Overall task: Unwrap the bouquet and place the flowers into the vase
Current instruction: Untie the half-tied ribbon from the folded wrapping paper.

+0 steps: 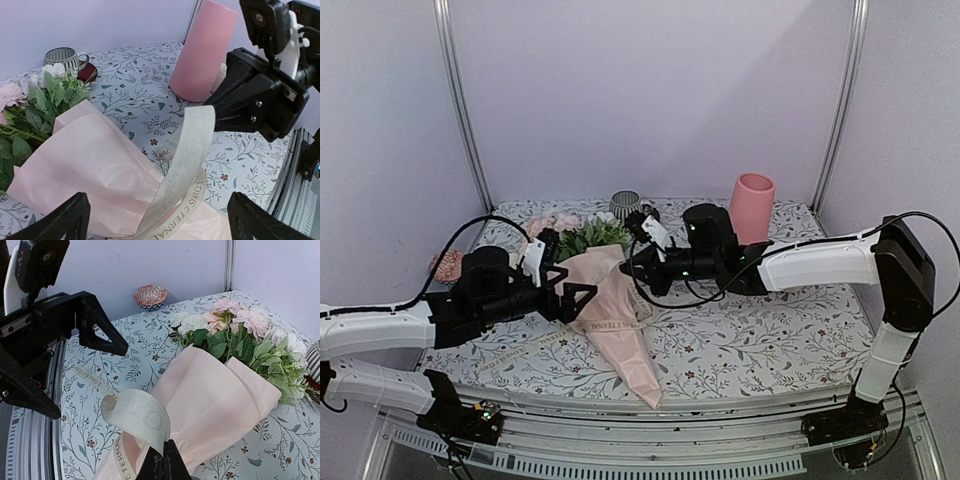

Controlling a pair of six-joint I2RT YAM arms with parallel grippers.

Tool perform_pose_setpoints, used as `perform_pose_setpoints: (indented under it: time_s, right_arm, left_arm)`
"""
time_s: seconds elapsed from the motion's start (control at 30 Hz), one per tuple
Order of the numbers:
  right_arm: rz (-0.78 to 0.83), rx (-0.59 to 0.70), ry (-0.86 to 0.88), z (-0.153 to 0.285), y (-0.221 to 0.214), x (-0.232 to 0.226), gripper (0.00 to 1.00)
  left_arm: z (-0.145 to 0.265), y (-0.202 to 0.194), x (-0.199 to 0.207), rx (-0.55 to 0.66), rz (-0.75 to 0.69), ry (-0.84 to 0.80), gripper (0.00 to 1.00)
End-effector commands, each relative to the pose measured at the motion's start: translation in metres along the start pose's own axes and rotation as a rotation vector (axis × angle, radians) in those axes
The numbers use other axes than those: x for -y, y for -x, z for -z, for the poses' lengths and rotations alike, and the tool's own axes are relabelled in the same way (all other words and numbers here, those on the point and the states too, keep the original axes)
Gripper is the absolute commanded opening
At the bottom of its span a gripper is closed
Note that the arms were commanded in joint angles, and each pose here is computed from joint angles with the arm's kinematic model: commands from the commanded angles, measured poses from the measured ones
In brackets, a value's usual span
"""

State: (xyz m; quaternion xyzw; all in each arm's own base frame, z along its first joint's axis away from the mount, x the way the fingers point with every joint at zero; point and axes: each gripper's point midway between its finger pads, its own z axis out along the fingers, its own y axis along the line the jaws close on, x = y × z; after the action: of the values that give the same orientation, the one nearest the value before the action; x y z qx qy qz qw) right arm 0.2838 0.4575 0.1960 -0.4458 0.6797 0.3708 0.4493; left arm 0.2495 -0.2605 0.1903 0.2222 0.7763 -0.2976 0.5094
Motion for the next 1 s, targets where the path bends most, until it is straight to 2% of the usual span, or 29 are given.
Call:
perform_pose_setpoints:
  time_s: [0.0, 0.13, 0.37, 0.4, 0.47, 0.5, 0.57, 0.6, 0.77, 0.97]
  right_arm:
    - [0.027, -0.009, 0.047, -0.010, -0.002, -0.014, 0.04]
    - [0.050, 0.001, 0.068, -0.012, 0.003, -0.021, 0.04]
    - [0.075, 0.017, 0.106, -0.015, 0.012, -0.032, 0.04]
    - [0.078, 0.016, 0.109, -0.015, 0.012, -0.033, 0.04]
    - [0.080, 0.010, 0.103, -0.016, 0.011, -0.032, 0.06]
    - [0.080, 0.004, 0.097, -0.016, 0.009, -0.031, 0.07]
    - [0.075, -0.009, 0.076, -0.017, 0.004, -0.027, 0.11]
    - [0.074, -0.014, 0.064, -0.016, 0.002, -0.025, 0.13]
    - [0.050, -0.059, 0.005, -0.015, -0.023, -0.015, 0.26]
    - [-0.004, -0.092, -0.014, -0.010, -0.047, -0.007, 0.35]
  left_arm:
    - [-0.003, 0.008, 0.001, -0.030, -0.012, -0.049, 0.98]
    - [-0.010, 0.001, 0.009, -0.073, -0.044, -0.106, 0.97]
    - [-0.025, -0.009, 0.011, -0.124, -0.051, -0.130, 0.84]
    - [-0.027, -0.008, 0.011, -0.126, -0.053, -0.129, 0.78]
    - [-0.028, -0.006, 0.012, -0.121, -0.055, -0.130, 0.58]
    - [-0.028, -0.003, 0.011, -0.114, -0.057, -0.123, 0.42]
    - [-0.026, -0.001, 0.006, -0.101, -0.054, -0.096, 0.04]
    - [-0.024, 0.001, 0.005, -0.093, -0.054, -0.084, 0.00]
    - [-0.009, -0.001, -0.005, -0.060, -0.042, -0.035, 0.00]
    - [0.004, -0.004, -0.014, -0.033, -0.032, 0.012, 0.00]
